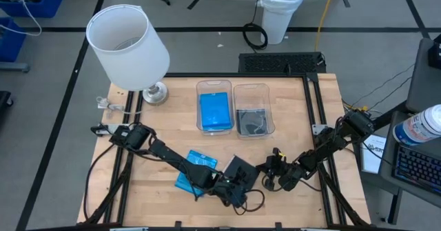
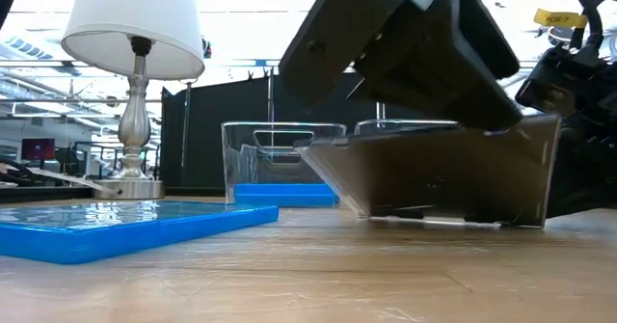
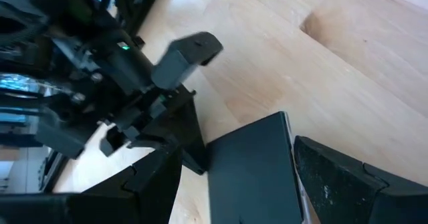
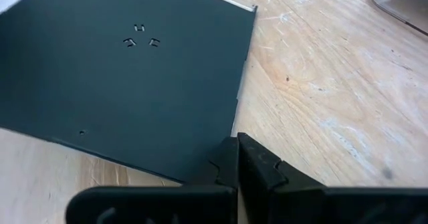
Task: Pick & place jewel cases by type
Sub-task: Stack the black CD case on top of the black CD cases in the right transparent bin
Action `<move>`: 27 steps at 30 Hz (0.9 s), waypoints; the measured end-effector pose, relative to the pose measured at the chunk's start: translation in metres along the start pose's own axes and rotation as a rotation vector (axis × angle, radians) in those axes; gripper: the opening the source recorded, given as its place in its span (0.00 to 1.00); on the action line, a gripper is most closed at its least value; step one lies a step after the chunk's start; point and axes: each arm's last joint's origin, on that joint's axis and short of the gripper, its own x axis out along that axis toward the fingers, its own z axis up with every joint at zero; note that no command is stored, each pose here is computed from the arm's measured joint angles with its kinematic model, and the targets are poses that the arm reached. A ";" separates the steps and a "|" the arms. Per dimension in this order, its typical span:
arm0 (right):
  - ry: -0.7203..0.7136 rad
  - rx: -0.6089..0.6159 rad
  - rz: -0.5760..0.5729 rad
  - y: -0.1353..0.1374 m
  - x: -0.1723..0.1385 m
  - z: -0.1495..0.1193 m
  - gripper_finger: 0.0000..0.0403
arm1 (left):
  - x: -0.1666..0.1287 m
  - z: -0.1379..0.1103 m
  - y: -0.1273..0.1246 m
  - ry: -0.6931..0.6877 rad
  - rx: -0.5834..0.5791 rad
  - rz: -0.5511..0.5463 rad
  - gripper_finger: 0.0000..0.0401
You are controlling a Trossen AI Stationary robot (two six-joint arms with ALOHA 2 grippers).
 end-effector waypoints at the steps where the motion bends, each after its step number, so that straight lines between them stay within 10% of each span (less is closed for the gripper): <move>1: 0.000 0.004 0.000 0.000 0.000 0.000 0.00 | 0.000 0.000 0.000 -0.002 -0.003 0.007 0.71; 12: 0.065 0.042 0.130 0.011 -0.002 0.001 0.00 | 0.015 -0.020 0.014 0.161 -0.003 0.182 0.71; 27: 0.027 -0.026 0.099 0.008 -0.001 0.002 0.00 | 0.015 -0.025 0.021 0.138 -0.109 0.094 0.71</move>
